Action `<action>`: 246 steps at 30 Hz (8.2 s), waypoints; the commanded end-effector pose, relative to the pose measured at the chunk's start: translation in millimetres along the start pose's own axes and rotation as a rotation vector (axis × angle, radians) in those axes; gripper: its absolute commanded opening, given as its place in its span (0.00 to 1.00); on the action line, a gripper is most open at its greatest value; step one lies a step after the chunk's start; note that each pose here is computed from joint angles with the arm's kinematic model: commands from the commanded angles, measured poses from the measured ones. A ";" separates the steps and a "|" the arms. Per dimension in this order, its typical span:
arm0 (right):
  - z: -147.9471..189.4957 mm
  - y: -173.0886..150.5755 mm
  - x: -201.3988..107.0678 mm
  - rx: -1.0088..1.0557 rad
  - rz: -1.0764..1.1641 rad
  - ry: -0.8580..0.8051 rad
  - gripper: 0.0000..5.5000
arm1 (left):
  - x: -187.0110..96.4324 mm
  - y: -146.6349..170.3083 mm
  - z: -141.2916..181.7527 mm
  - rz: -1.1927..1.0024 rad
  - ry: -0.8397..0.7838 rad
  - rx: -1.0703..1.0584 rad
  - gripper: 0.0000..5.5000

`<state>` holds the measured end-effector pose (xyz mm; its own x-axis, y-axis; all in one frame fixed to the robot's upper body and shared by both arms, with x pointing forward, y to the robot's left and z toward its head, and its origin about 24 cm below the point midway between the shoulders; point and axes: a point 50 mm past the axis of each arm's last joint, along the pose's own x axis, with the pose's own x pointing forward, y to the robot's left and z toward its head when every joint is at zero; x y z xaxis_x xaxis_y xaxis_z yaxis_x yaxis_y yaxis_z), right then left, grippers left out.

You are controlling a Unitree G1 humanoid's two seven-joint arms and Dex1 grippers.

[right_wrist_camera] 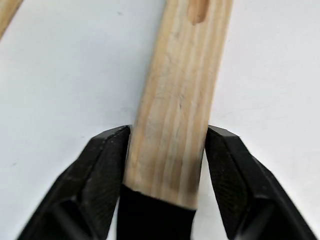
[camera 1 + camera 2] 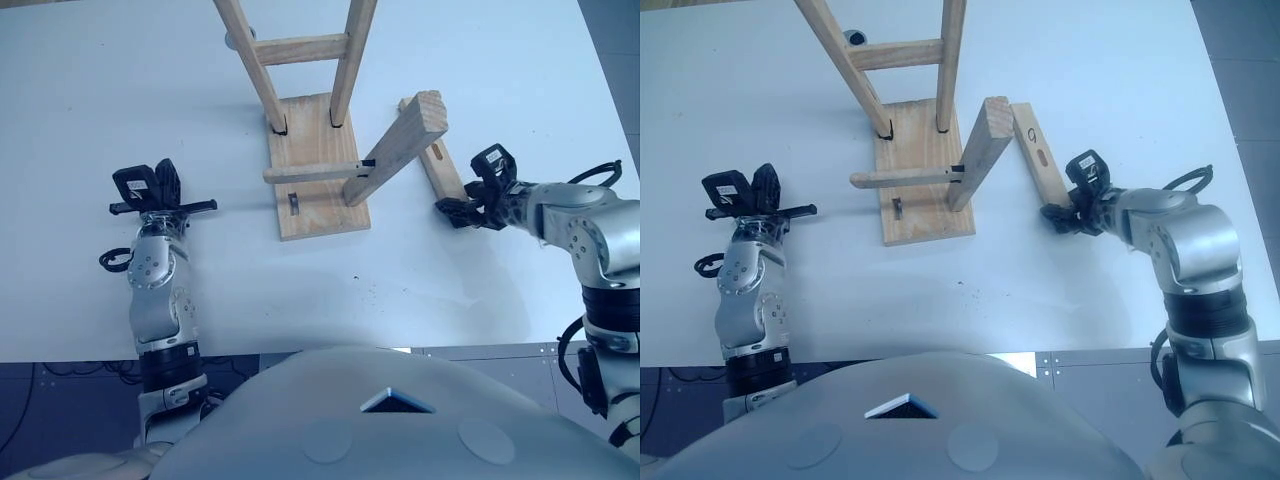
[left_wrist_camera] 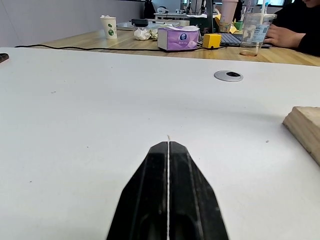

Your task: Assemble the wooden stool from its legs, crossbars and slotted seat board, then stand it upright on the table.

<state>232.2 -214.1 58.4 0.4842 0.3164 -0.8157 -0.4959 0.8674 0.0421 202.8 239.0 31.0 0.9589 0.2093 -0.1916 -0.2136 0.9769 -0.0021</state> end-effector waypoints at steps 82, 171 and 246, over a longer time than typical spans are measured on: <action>176.6 65.8 -88.2 -0.489 1.045 -0.733 0.37 | -9.2 -64.7 245.8 -1.534 -0.453 -0.683 0.39; 118.1 48.3 -56.7 -0.501 0.919 -0.377 0.42 | -15.5 15.0 164.6 -1.445 0.324 0.689 0.37; 202.6 20.1 -192.1 0.072 1.049 -1.277 0.56 | -17.6 20.8 154.1 -1.025 -0.177 0.101 0.57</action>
<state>274.0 -162.0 322.6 0.1771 0.8270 0.5336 -0.9598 0.0251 0.2797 228.3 266.0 189.6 0.7186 -0.6934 0.0536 0.6922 0.7206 0.0409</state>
